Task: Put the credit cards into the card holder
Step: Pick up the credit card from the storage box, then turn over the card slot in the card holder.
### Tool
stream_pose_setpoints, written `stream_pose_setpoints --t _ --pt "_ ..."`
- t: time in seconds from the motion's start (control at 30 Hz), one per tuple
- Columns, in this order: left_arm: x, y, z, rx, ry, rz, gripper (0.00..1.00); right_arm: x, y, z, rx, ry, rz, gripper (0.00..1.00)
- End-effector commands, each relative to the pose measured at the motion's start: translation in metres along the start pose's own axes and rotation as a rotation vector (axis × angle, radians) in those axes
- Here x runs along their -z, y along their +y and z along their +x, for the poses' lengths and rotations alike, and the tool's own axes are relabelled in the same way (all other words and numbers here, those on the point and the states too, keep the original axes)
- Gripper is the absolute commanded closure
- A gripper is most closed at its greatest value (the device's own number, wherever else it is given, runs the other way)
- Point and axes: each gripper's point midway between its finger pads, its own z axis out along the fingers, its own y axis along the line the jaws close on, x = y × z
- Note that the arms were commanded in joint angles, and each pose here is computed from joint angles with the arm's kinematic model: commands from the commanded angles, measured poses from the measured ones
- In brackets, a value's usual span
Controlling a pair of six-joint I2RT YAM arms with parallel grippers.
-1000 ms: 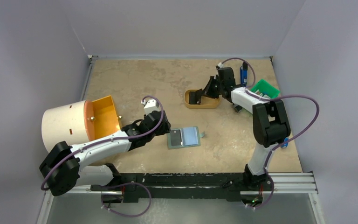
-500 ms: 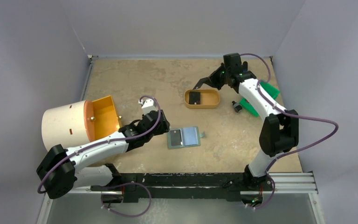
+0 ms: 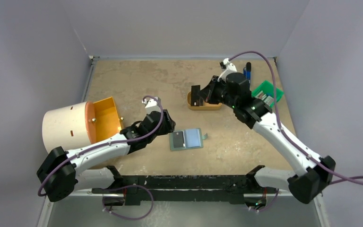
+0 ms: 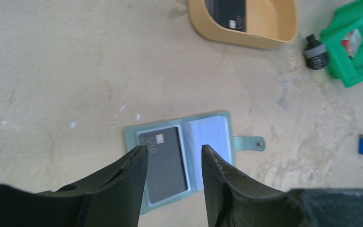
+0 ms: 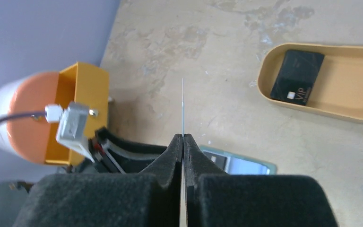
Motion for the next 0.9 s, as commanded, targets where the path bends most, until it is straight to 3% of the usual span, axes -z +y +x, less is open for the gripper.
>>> stream_pose_setpoints --t 0.0,0.3,0.5,0.77,0.87 --pt "-0.001 -0.044 -0.010 0.039 -0.034 0.203 0.55 0.023 -0.025 0.016 0.214 -0.019 0.033 1.00" --pt "-0.008 -0.054 0.015 -0.064 0.026 0.202 0.45 0.023 -0.066 0.089 0.220 0.109 0.018 1.00" --pt "-0.014 -0.047 0.011 -0.103 0.015 0.140 0.42 0.018 -0.071 0.102 0.207 0.115 -0.004 1.00" --pt "-0.024 -0.044 0.028 -0.150 0.079 0.121 0.48 0.017 -0.079 0.160 0.165 0.354 -0.053 1.00" --pt "-0.032 -0.048 0.036 -0.153 0.103 0.129 0.50 0.016 -0.084 0.172 0.131 0.387 -0.049 1.00"
